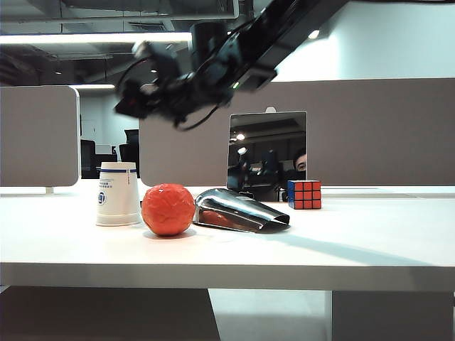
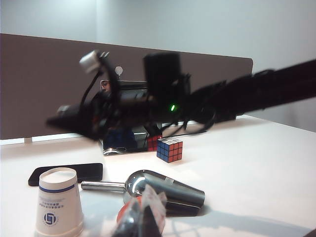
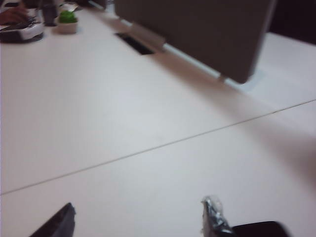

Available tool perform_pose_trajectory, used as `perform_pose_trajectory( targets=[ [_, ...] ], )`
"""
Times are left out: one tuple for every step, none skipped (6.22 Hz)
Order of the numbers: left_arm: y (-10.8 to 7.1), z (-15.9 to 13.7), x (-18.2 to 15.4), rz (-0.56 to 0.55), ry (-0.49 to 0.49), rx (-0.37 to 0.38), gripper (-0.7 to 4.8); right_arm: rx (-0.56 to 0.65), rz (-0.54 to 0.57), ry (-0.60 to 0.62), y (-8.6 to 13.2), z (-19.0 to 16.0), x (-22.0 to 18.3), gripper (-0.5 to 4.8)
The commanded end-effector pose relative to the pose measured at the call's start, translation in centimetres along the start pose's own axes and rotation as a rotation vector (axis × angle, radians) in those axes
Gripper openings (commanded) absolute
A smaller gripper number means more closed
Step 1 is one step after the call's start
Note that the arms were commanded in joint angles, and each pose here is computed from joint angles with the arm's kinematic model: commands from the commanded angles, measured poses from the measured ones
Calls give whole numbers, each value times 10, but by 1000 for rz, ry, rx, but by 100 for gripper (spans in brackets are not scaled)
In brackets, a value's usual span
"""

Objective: Carefully pick up the cup on the right and stack it on top of the cup on the left.

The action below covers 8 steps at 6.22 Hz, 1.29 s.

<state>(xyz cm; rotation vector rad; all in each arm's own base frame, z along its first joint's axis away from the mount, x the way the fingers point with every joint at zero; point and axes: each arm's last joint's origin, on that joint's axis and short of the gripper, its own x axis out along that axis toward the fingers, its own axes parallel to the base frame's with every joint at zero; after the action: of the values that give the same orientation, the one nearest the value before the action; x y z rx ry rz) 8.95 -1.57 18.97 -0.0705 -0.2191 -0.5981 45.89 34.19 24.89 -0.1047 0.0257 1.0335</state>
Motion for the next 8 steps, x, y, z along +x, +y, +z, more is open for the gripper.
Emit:
perform_pose_trajectory(
  targets=[
    [0,1,0,-1,-6,7,-5,11,-123,-57,-49,64,-54,328],
    [0,0,0,1,1,2,-5,55,-200,-7,-83,111,-118,328],
    [0,0,0,1,1,3,-5,62,-213,21,-88,122,-136,327],
    [0,0,0,5,1,2,-5,47,-240,74,-92,136,-162,325],
    [0,0,0,5,1,2,-5,16,-265,126,-91,153,-190,322],
    [0,0,0,8,1,1,-5,-8,-279,148,-89,165,-208,321],
    [0,0,0,8,2,1,-5,-36,-267,157,-83,173,-216,291],
    [0,0,0,8,3,0,-5,-78,-252,163,-74,186,-231,278]
  ],
)
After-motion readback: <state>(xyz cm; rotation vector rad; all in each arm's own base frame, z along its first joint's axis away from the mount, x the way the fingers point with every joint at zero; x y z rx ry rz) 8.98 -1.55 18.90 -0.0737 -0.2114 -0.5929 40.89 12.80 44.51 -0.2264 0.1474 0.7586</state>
